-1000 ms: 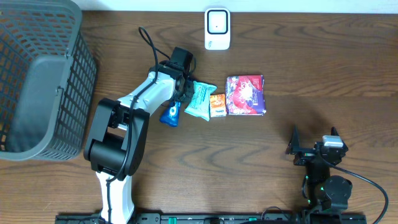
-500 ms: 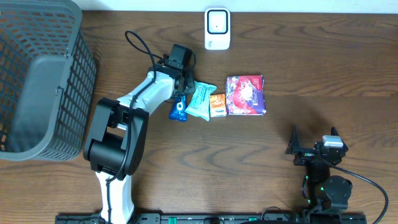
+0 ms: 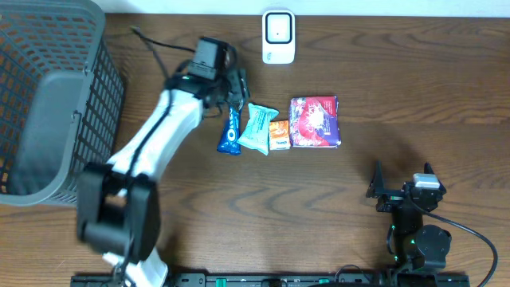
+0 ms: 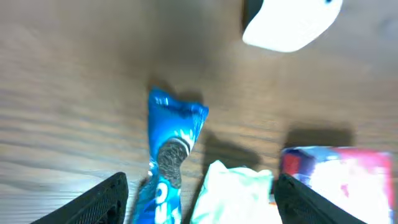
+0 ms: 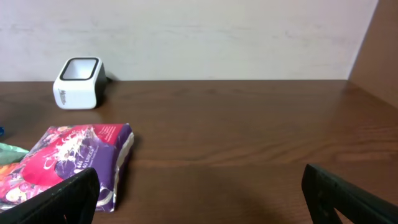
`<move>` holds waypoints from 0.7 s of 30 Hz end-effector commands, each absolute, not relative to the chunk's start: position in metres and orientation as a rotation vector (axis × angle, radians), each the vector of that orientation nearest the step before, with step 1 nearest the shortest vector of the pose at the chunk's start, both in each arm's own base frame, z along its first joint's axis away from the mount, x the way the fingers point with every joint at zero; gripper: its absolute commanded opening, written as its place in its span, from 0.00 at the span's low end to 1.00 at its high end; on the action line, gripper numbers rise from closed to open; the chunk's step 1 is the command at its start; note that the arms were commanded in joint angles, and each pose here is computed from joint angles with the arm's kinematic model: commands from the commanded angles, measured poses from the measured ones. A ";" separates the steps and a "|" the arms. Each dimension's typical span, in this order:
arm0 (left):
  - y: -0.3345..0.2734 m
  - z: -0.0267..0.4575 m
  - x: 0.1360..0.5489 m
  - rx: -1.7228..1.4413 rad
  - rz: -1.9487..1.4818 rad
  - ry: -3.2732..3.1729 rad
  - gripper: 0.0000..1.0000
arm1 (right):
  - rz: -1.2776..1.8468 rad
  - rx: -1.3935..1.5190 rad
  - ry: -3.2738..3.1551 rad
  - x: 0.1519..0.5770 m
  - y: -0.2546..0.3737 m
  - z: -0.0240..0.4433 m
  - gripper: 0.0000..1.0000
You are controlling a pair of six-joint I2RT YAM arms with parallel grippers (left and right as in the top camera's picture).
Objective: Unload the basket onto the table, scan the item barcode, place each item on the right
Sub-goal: 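Withdraw the left gripper back beside the basket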
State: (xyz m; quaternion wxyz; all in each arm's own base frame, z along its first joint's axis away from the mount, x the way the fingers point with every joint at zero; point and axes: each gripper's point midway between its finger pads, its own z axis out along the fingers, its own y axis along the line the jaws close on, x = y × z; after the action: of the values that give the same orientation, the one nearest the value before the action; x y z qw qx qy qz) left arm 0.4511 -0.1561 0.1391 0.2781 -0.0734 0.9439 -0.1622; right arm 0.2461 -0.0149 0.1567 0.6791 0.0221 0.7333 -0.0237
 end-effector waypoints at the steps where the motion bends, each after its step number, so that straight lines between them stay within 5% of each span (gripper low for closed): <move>1: -0.125 0.217 0.447 -0.199 -0.371 2.372 0.79 | -0.032 0.056 1.648 0.246 -0.013 0.156 0.99; 11: -0.017 0.271 0.377 -0.358 -0.043 2.352 0.77 | -0.032 0.056 1.648 0.246 -0.013 0.156 0.99; 19: 0.007 0.302 0.357 -0.429 -0.044 2.260 0.78 | -0.032 0.056 1.648 0.246 -0.013 0.156 0.99; 21: 0.007 0.309 0.352 -0.426 -0.049 2.240 0.90 | -0.032 0.056 1.648 0.246 -0.013 0.156 0.99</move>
State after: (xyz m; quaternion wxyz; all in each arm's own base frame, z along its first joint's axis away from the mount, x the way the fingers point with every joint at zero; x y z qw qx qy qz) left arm 0.3612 0.0020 0.2872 0.3885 -0.1698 0.9053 -0.0257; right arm 0.2461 -0.0149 0.1567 0.6791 0.0221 0.7333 -0.0237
